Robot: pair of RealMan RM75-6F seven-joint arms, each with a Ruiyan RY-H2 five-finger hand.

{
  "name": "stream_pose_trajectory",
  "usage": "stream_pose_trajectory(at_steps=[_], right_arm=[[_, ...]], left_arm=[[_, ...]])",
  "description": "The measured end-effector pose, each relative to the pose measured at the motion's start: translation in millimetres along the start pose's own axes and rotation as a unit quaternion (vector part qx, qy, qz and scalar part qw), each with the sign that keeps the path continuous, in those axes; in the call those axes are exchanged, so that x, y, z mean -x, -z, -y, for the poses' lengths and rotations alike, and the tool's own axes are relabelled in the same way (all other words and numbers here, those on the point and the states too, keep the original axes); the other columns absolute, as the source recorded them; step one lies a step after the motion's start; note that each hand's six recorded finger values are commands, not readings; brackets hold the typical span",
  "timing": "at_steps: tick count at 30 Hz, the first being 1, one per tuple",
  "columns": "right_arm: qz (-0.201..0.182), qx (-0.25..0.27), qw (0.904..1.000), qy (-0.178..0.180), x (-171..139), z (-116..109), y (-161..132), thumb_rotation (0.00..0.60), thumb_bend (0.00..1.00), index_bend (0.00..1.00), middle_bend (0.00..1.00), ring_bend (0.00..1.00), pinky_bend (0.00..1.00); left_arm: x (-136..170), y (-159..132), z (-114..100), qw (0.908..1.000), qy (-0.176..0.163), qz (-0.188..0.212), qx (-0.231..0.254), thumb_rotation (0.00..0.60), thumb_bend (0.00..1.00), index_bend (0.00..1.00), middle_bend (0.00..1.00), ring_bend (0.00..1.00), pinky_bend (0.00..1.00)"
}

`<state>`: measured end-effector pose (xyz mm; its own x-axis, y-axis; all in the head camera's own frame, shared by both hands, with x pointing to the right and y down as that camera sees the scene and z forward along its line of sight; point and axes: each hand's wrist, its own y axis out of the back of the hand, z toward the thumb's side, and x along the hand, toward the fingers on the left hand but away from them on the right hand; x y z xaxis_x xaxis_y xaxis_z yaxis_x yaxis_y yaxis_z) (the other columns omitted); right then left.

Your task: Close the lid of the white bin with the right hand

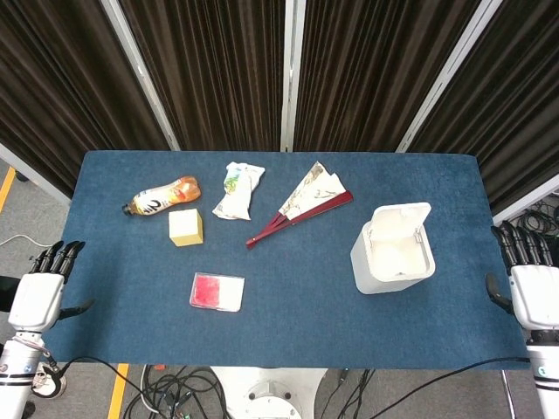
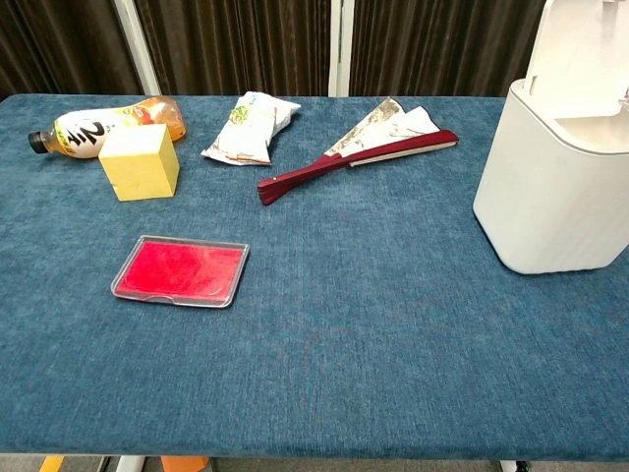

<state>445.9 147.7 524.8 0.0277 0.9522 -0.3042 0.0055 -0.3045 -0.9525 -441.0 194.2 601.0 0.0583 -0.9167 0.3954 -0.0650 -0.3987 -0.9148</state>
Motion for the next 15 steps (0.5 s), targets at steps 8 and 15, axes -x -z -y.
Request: stream_pose_trajectory(at_steps=[8, 15], right_arm=[[-0.059, 0.024, 0.9978, 0.015, 52, -55, -43, 0.600, 0.60, 0.00, 0.09, 0.00, 0.00], [-0.076, 0.044, 0.9960, -0.013, 97, -71, -70, 0.593, 0.64, 0.03, 0.15, 0.03, 0.01]], left_arm=[[-1, 1, 3, 1.0000, 0.001, 0.000, 0.003, 0.600, 0.09, 0.07, 0.09, 0.04, 0.13], [-1, 3, 4, 1.0000, 0.001, 0.000, 0.006, 0.600, 0.09, 0.07, 0.09, 0.04, 0.13]])
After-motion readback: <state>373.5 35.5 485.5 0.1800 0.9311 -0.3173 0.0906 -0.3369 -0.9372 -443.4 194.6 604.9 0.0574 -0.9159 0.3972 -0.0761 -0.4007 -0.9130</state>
